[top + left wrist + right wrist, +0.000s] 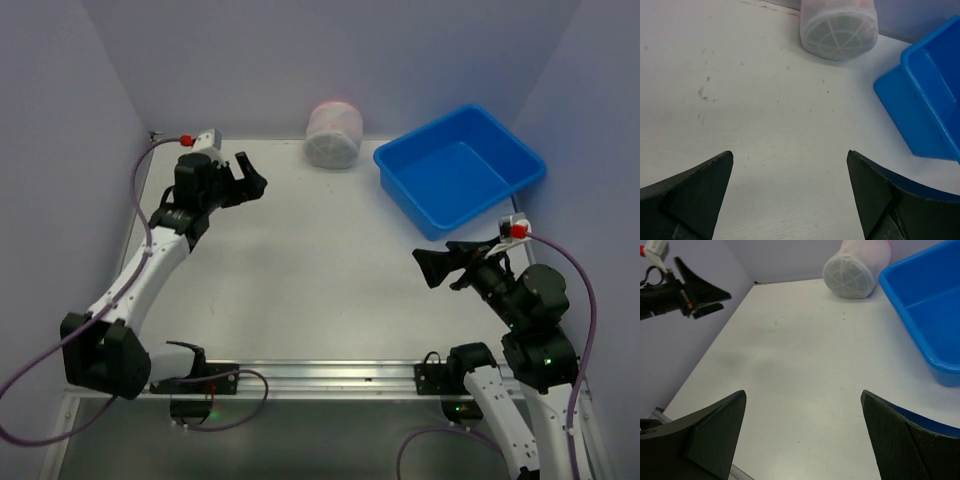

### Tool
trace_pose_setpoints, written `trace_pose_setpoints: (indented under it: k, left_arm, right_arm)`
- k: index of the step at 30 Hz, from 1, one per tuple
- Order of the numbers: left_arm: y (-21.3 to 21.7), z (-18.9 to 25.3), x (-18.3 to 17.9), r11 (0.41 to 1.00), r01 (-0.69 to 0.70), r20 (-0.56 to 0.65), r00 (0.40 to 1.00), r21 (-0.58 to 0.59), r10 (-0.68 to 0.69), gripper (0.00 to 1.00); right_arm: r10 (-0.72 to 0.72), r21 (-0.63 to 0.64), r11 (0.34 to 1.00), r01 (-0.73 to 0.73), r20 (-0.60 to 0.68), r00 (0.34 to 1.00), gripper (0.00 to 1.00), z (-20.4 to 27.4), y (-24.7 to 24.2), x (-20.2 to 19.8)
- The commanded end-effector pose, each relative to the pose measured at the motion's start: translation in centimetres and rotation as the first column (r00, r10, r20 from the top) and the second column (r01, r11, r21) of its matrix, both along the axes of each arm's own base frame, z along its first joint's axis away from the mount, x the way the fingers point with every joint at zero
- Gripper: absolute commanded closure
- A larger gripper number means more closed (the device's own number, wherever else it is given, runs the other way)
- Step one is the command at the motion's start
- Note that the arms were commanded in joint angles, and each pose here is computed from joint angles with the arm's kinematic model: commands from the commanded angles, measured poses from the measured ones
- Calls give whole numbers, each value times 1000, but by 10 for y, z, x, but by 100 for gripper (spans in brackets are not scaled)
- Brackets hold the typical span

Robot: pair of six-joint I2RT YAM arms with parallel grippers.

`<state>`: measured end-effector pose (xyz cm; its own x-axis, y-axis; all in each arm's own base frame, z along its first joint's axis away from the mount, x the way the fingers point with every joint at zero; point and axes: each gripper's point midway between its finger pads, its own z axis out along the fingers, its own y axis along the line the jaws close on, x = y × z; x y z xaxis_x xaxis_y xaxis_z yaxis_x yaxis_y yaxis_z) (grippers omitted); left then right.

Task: Unzip the laundry bag and remove the bra

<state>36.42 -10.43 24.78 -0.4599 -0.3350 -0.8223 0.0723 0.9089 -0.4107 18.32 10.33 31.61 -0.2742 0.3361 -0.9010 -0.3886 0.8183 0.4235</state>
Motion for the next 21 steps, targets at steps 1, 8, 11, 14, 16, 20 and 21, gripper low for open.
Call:
trace_pose_setpoints:
  k: [1, 8, 11, 14, 16, 20, 21]
  left_arm:
    - [-49, 68, 52, 984, 94, 195, 979, -150, -64, 0]
    - [-106, 46, 142, 979, 118, 252, 965, -167, -73, 0]
    - [-123, 24, 179, 984, 119, 249, 965, -132, -83, 0]
    - [-135, 9, 210, 990, 113, 268, 959, -80, -88, 0]
    - [-146, 18, 225, 991, 122, 323, 942, -64, -95, 0]
    - [-166, -18, 257, 988, 146, 361, 920, 49, -154, 0]
    - [-170, -16, 262, 986, 150, 385, 908, 66, -164, 0]
  right_arm:
    - [65, 20, 998, -66, 41, 997, 1, 10, 10, -5]
    - [79, 12, 997, -80, 68, 995, 1, 2, 12, -5]
    - [88, 6, 996, -88, 70, 994, 1, -2, 13, -6]
    - [96, 1, 995, -96, 89, 991, 1, -4, 14, -6]
    - [97, 0, 995, -98, 92, 991, 1, -9, 14, -5]
    - [95, -5, 995, -95, 88, 992, 1, -18, 14, -3]
    - [97, -8, 995, -96, 83, 992, 1, -21, 15, -3]
